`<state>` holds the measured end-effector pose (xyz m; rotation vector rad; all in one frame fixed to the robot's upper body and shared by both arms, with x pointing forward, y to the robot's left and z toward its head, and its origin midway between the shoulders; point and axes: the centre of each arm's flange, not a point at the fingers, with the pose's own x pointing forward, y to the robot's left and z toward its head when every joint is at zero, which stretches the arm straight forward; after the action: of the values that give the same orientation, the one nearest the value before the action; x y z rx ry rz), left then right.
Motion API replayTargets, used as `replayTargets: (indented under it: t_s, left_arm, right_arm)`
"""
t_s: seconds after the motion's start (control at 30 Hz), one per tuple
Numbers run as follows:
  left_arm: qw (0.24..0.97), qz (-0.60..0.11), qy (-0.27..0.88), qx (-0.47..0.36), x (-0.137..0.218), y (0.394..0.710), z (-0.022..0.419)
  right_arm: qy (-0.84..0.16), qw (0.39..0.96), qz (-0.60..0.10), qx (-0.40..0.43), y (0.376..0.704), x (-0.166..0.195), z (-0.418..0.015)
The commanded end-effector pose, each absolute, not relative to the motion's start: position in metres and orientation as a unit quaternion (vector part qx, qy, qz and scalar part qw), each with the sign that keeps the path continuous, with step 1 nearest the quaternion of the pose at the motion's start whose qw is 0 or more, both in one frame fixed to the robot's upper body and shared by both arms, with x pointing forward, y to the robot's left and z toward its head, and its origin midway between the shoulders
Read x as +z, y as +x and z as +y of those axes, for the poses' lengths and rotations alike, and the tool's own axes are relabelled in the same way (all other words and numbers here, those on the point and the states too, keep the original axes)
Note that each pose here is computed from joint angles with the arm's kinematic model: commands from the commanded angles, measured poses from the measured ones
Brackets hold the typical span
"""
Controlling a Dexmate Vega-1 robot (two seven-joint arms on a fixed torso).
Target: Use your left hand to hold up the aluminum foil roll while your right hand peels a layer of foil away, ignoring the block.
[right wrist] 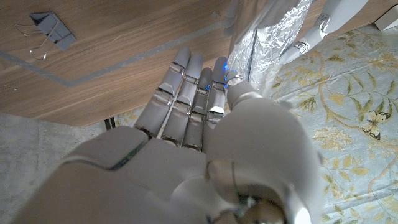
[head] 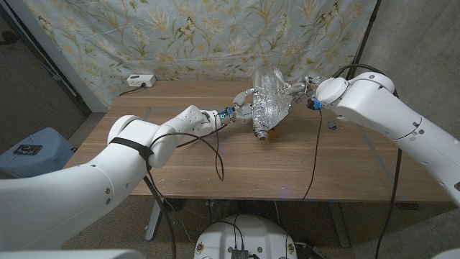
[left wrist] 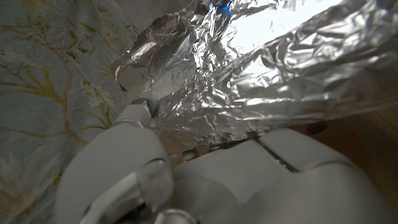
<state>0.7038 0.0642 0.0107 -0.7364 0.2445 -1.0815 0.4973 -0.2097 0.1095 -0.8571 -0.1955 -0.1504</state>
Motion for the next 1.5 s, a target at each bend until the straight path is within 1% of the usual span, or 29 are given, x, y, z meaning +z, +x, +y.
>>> replayTargets:
  t_s: [0.03, 0.77, 1.5]
  left_arm:
    - [0.778, 0.123, -0.349, -0.507, 0.008, 0.701, 0.061]
    - [0.764, 0.13, -0.375, -0.509, 0.003, 0.699, 0.059]
    - [0.749, 0.138, -0.389, -0.518, -0.002, 0.694, 0.057]
  right_arm:
    - [-0.408, 0.904, -0.094, -0.086, 0.489, 0.11, -0.221]
    - [-0.412, 0.902, -0.089, -0.092, 0.485, 0.119, -0.232]
    - [-0.412, 0.9, -0.094, -0.108, 0.474, 0.128, -0.246]
